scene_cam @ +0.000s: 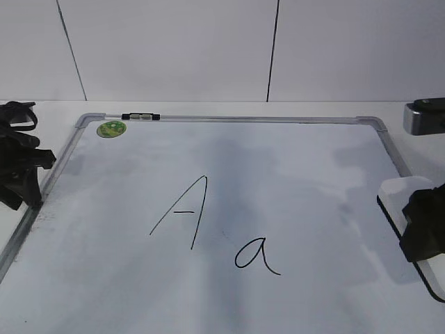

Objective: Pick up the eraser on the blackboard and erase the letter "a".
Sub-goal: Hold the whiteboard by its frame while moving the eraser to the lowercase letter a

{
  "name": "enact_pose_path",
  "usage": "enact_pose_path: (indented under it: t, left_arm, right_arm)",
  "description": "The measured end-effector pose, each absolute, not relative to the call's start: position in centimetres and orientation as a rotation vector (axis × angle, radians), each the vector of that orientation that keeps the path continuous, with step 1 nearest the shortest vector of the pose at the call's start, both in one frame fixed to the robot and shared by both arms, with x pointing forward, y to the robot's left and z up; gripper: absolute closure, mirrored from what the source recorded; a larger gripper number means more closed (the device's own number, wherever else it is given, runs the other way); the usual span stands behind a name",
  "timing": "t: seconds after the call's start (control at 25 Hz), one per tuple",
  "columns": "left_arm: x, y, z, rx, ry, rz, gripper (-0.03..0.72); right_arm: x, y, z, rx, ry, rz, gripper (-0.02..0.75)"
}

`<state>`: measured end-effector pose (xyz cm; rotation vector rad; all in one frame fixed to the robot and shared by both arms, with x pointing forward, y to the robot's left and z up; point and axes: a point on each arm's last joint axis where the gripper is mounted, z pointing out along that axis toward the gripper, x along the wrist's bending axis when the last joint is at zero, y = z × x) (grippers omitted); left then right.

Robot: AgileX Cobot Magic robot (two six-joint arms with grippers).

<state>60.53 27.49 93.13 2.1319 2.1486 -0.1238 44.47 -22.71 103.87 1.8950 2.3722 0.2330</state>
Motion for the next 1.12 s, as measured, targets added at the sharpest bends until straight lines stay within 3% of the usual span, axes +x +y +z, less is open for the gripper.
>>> enact_pose_path:
  t: [0.6,0.88,1.12]
  left_arm:
    - [60.65,27.47,92.76,2.131,2.153,-0.132,0.459]
    - [60.70,27.37,92.82,2.116,2.154,-0.140,0.657]
    - [60.72,27.35,92.86,2.115,2.154,-0.142,0.672]
  right_arm:
    - [44.48,-22.70,103.88,1.895,2.372,0.234,0.176]
    - [44.48,-22.70,103.88,1.897,2.370,0.234,0.176]
    - [44.48,-22.70,103.88,1.897,2.370,0.234,0.176]
